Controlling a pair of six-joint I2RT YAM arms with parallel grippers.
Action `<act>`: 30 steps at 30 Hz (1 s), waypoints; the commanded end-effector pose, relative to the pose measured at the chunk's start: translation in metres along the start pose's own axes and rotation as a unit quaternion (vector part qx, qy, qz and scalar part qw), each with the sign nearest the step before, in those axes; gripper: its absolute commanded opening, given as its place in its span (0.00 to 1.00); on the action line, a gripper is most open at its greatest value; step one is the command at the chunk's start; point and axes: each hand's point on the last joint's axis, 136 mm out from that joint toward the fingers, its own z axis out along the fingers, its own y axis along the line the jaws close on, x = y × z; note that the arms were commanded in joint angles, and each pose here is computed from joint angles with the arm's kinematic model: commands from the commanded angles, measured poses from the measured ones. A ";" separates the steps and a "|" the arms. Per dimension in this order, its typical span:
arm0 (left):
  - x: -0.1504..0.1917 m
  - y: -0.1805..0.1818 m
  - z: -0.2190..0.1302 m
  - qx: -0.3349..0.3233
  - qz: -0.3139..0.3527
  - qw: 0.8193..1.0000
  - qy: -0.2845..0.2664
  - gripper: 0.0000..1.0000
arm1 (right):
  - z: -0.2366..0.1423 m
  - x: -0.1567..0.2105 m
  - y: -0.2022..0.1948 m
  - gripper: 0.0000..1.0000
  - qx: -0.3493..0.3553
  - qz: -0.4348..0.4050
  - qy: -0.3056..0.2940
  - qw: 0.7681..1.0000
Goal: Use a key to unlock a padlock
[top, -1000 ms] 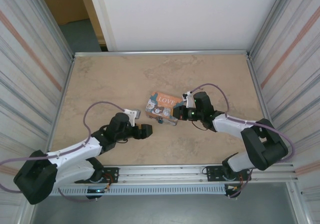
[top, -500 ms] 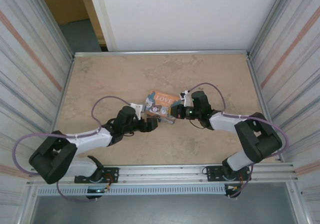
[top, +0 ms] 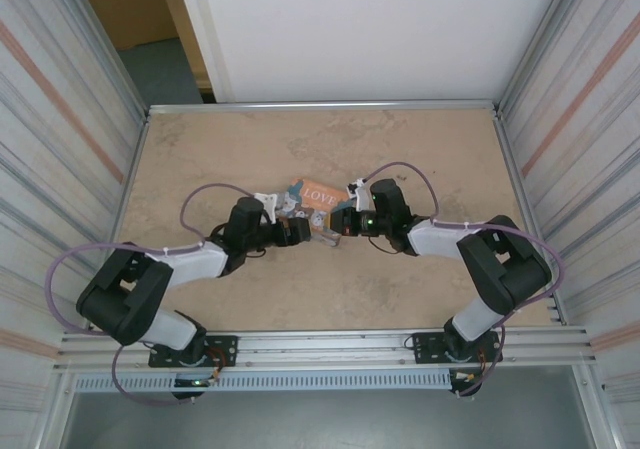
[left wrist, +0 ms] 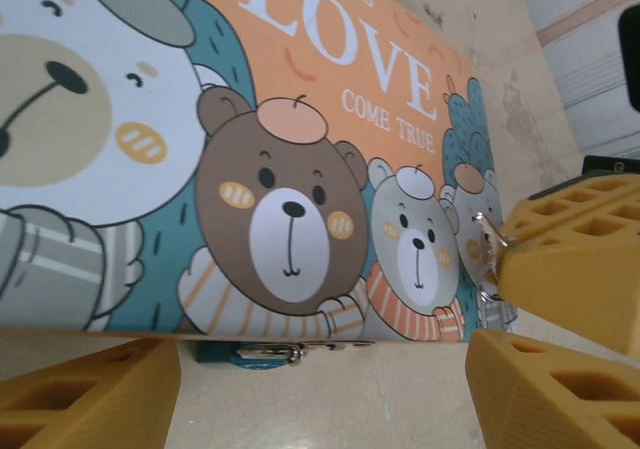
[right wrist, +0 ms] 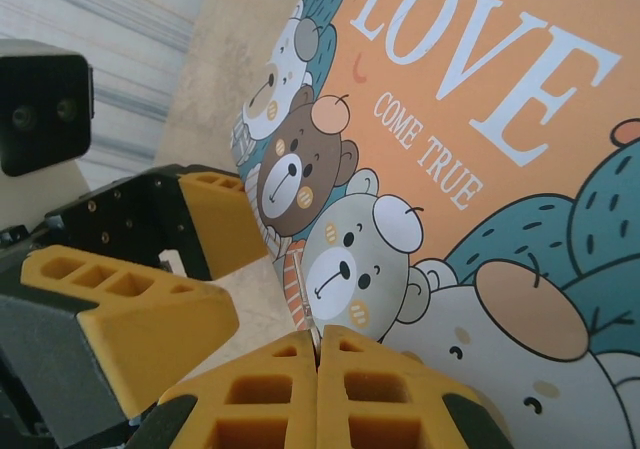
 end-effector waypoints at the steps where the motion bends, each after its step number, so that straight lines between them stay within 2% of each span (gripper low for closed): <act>1: -0.004 -0.007 0.000 0.021 0.015 1.000 -0.004 0.75 | 0.007 0.018 -0.021 0.00 0.038 0.023 0.026 0.999; 18: 0.045 0.005 -0.008 -0.031 0.095 0.994 0.049 0.71 | 0.007 0.017 -0.016 0.00 0.041 0.016 0.028 0.999; 30: 0.035 0.013 0.014 -0.044 0.109 0.992 0.034 0.67 | 0.008 0.021 -0.016 0.00 0.048 0.013 0.039 0.998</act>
